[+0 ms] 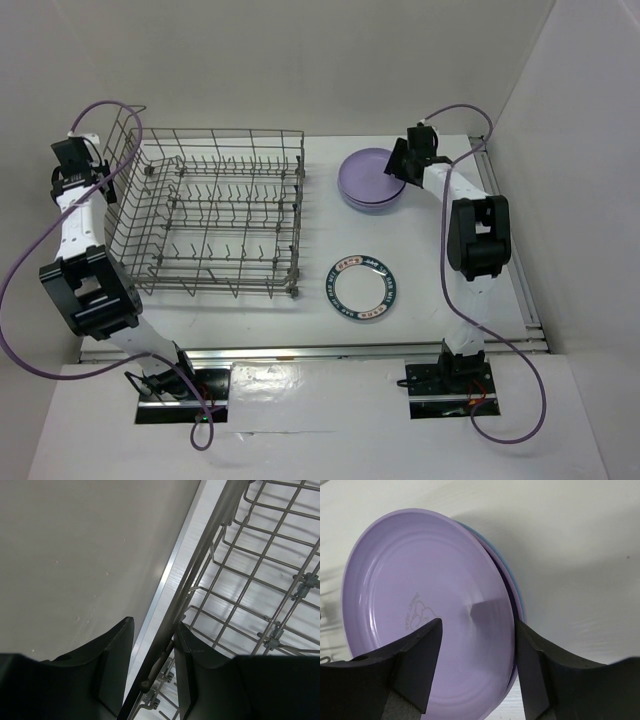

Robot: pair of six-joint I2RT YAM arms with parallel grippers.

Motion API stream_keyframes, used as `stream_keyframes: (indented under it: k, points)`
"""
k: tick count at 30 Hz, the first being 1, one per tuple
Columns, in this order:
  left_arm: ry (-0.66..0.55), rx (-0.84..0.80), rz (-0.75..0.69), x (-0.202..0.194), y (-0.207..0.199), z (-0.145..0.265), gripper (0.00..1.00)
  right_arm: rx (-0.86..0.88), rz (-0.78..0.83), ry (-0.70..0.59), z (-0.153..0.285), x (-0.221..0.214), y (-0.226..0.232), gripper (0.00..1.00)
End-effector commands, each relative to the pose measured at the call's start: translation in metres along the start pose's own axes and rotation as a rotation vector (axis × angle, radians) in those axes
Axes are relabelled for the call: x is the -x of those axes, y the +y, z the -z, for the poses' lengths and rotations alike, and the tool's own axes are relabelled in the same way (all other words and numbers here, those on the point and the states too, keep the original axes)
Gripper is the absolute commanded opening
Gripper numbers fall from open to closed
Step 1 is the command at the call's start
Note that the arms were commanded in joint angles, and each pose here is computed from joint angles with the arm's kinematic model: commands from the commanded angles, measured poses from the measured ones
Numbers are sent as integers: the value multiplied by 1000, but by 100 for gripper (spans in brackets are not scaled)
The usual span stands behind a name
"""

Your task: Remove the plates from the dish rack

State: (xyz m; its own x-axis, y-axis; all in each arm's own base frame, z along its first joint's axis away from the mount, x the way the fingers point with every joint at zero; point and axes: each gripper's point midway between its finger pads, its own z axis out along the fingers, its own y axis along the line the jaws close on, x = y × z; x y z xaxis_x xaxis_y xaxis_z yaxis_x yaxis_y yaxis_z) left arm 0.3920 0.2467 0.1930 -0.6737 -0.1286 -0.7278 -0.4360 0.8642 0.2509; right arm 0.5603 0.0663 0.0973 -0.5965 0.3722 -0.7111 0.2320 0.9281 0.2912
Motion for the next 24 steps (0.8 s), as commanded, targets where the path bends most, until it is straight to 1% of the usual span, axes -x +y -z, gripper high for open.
stream_keyframes:
  k: [1,4,5,6,7,8,9,10,12,13,15,16,17,19,20,21,23,24]
  points:
    - [156,-27,-14,-54,-14,-9,0,-39,20,-55,16,23,-2,67]
    - [156,-27,-14,-55,-15,-11,0,-23,32,-74,31,31,6,67]
    - [156,-27,-14,-55,-15,-11,0,-52,34,-69,33,28,0,67]
    - [156,-27,-14,-55,-15,-11,0,-52,31,-89,40,36,1,67]
    - [157,-27,-15,-54,-14,-9,0,-61,34,-72,39,29,-2,67]
    - [157,-27,-15,-54,-14,-9,0,-70,32,-89,44,35,-3,67]
    - [157,-27,-15,-54,-14,-9,0,-86,34,-75,44,31,-7,67]
    - [157,-27,-15,-54,-14,-9,0,-96,32,-93,50,39,-7,67]
    - [157,-27,-15,-54,-14,-9,0,-117,25,-81,52,37,-10,67]
    - [157,-27,-15,-54,-14,-9,0,-108,21,-101,57,45,-6,67]
    - [157,-27,-15,-54,-14,-9,0,-129,24,-88,59,44,-10,68]
    - [157,-27,-15,-54,-14,-9,0,-122,21,-104,63,50,-7,68]
    - [157,-27,-15,-54,-14,-9,0,-157,23,-104,64,50,-14,66]
    - [157,-27,-15,-54,-14,-9,0,-216,16,-101,66,47,-25,59]
    - [157,-27,-15,-54,-14,-9,0,-253,10,-92,63,42,-32,54]
    - [157,-27,-15,-54,-14,-9,0,-312,14,-106,63,45,-42,47]
    - [157,-27,-15,-55,-14,-7,0,-373,28,-85,55,44,-50,38]
    - [157,-27,-15,-55,-14,-7,0,-420,43,-95,54,46,-53,25]
